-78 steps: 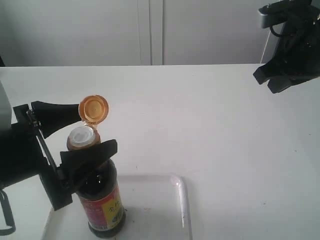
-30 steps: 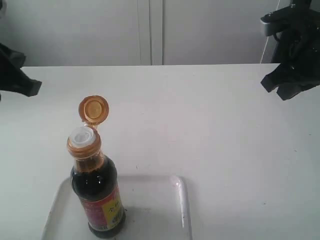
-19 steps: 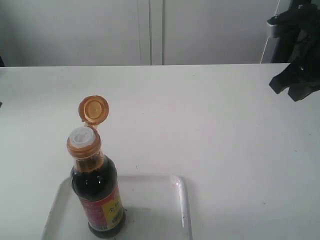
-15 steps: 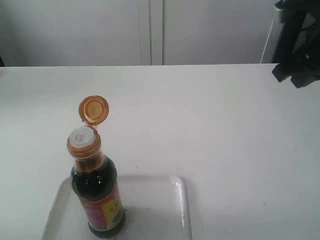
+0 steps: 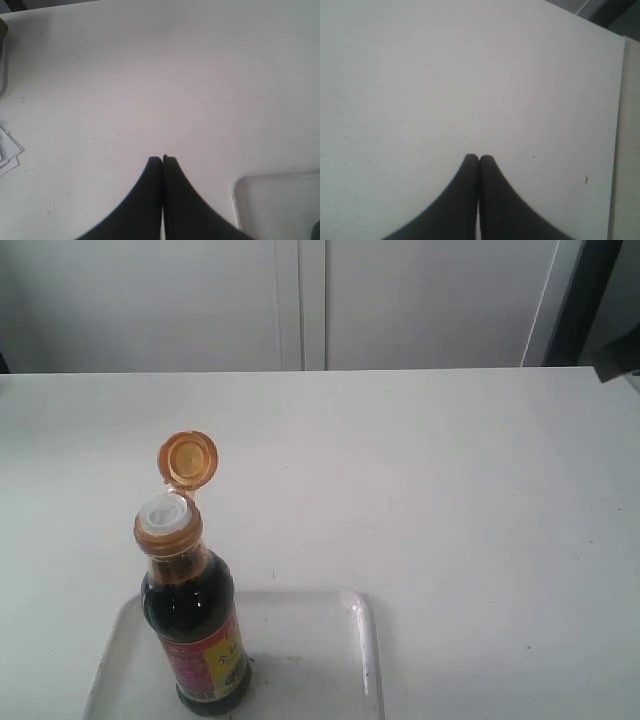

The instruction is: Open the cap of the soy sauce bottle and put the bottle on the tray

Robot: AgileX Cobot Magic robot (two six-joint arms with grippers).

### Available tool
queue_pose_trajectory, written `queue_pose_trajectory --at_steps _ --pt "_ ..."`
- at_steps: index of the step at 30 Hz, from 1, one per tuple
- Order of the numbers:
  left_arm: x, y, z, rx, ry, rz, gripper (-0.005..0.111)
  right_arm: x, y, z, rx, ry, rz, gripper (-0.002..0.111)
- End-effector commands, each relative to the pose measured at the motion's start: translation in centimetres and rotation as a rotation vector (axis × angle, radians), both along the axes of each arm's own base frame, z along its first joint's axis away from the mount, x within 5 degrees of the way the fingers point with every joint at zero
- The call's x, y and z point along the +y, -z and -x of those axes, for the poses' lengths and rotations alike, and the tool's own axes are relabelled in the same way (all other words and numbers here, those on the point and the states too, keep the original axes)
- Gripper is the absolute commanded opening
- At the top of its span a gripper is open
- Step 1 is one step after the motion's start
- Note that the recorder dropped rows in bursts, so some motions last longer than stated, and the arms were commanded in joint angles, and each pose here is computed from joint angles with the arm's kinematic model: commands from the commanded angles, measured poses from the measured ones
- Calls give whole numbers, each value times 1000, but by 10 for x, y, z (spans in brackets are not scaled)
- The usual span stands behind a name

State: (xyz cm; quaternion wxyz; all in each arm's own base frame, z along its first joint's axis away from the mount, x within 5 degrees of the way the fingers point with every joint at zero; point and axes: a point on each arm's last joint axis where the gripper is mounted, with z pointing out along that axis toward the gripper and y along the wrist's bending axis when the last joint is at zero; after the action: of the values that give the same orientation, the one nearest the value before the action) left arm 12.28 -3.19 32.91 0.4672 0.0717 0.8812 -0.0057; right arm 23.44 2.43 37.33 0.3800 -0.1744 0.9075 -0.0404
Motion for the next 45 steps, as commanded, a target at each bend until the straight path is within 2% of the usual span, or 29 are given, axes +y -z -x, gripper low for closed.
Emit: queue_pose_trajectory --at_steps 1,18,23,26,30,43,45 --pt "4 7 10 -33 8 20 0 -3 -4 22 -83 8 -16 0" --pt "18 1 43 -198 40 110 0 -8 10 101 -416 42 -173 0" --pt "22 11 50 -214 44 118 0 -11 16 124 -478 41 -184 0" --pt "22 24 52 -212 57 127 0 -12 31 131 -486 53 -206 0" --pt "22 26 53 -195 53 131 0 -12 45 130 -446 59 -205 0" --pt "20 27 53 -184 56 151 0 -12 46 131 -436 59 -204 0" --pt "19 29 54 -170 89 125 0 -12 46 131 -436 59 -204 0"
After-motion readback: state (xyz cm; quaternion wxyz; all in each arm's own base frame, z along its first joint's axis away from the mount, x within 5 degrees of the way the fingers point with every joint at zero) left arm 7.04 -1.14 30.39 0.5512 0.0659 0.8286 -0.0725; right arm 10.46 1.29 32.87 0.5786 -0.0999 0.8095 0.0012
